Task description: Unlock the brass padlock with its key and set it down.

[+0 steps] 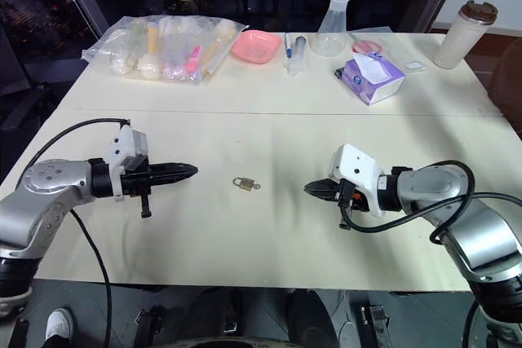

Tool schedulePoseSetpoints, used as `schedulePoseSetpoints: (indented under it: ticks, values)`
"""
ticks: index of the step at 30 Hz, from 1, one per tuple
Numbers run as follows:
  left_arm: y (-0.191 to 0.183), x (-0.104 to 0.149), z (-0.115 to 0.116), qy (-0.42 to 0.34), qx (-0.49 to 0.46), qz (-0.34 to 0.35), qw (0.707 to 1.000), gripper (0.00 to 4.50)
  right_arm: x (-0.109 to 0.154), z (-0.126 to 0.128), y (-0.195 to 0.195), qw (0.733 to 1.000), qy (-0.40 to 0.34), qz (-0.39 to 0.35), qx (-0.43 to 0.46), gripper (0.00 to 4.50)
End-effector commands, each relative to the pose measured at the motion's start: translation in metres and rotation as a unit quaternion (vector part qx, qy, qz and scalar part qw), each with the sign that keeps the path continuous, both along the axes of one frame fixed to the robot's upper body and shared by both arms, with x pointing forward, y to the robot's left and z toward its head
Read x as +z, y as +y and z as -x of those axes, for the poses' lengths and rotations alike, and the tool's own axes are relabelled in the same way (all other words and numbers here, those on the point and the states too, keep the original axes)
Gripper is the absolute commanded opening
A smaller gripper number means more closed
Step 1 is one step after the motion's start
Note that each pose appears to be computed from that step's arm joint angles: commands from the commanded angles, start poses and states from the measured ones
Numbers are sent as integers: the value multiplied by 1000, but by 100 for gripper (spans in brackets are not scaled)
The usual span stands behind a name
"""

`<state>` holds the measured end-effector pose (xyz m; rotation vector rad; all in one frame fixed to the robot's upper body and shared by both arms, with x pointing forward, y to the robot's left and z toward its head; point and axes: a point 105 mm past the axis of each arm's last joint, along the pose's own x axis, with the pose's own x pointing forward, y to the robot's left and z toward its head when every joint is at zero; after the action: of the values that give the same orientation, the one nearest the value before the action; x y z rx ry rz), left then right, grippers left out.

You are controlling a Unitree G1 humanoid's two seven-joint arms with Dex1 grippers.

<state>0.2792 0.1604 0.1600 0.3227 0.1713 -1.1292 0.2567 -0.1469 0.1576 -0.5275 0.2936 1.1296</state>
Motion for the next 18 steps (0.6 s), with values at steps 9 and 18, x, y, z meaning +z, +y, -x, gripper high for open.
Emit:
schedulePoseSetpoints:
  ticks: [9, 18]
  values:
    - [-5, 25, -3, -34, -5, 11, 999, 0, 6, 5, 9, 1000, -11, 4, 19, 5]
    - [-9, 26, -6, -31, -6, 13, 999, 0, 5, 4, 14, 1000, -10, 0, 22, 5]
